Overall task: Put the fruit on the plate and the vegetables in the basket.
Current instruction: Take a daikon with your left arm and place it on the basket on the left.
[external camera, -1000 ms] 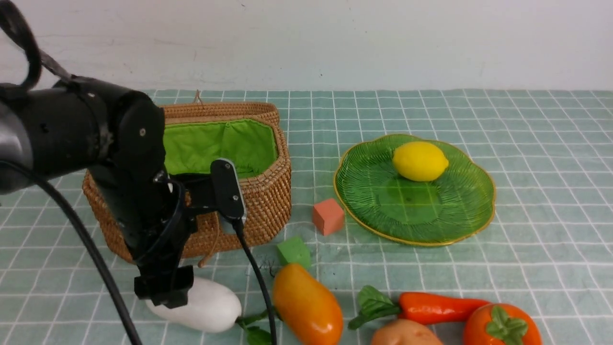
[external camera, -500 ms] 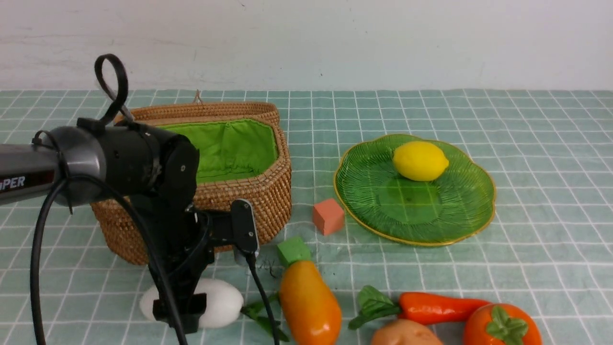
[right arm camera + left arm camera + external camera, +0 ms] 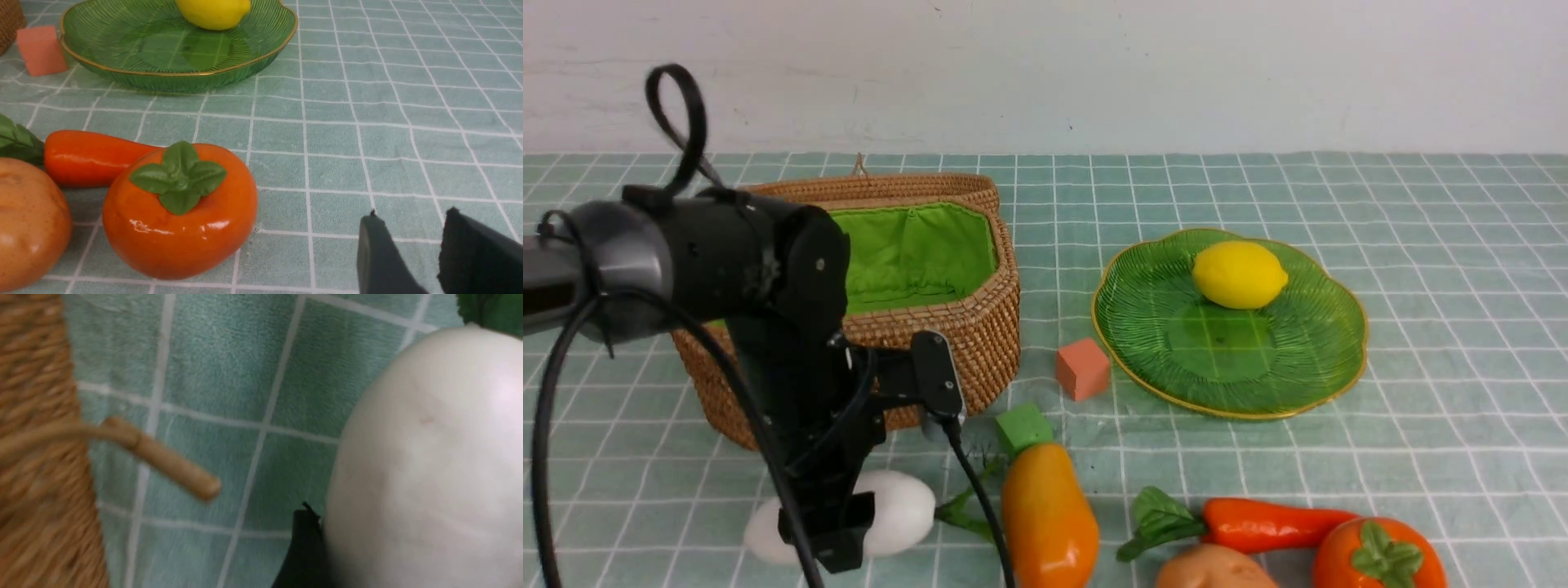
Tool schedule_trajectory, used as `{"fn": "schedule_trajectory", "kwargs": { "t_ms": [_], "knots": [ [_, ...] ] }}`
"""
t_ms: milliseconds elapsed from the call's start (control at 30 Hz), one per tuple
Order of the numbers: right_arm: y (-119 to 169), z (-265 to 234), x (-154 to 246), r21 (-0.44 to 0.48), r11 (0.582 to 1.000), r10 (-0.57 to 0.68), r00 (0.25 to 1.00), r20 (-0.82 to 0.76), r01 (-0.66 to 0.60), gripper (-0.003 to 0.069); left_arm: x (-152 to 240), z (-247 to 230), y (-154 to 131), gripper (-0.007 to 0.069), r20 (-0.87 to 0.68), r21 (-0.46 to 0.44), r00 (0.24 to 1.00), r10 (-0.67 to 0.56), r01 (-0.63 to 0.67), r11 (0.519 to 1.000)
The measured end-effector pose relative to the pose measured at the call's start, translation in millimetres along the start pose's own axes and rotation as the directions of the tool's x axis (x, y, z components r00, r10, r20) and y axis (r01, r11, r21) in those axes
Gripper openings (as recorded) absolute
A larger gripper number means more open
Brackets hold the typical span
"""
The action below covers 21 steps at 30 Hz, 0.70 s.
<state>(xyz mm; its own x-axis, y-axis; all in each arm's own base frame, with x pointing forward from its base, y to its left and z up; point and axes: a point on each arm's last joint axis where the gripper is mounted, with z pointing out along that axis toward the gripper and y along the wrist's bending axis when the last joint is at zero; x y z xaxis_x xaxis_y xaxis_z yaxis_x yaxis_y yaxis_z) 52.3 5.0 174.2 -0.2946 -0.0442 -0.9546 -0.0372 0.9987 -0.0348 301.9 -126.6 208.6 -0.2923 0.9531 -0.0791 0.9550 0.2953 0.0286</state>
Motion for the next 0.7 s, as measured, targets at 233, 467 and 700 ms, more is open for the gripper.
{"fn": "schedule_trajectory", "kwargs": {
  "t_ms": [233, 467, 700],
  "knots": [
    [0.0, 0.0, 0.0, 0.000, 1.000, 0.000, 1.000, 0.000, 0.000, 0.0241, 4.7, -78.6, -3.8, 0.0528, 0.129, -0.225, 0.992, -0.010, 0.039, 0.974],
    [0.0, 0.0, 0.0, 0.000, 1.000, 0.001, 1.000, 0.000, -0.001, 0.0241, -3.6, -135.9, 31.8, 0.0528, 0.286, -0.645, 0.958, 0.029, 0.170, 0.745],
    [0.0, 0.0, 0.0, 0.000, 1.000, 0.001, 1.000, 0.000, -0.001, 0.0241, -19.7, -95.3, 66.3, 0.0528, 0.224, -0.725, 0.974, 0.045, 0.136, 0.675]
  ]
}}
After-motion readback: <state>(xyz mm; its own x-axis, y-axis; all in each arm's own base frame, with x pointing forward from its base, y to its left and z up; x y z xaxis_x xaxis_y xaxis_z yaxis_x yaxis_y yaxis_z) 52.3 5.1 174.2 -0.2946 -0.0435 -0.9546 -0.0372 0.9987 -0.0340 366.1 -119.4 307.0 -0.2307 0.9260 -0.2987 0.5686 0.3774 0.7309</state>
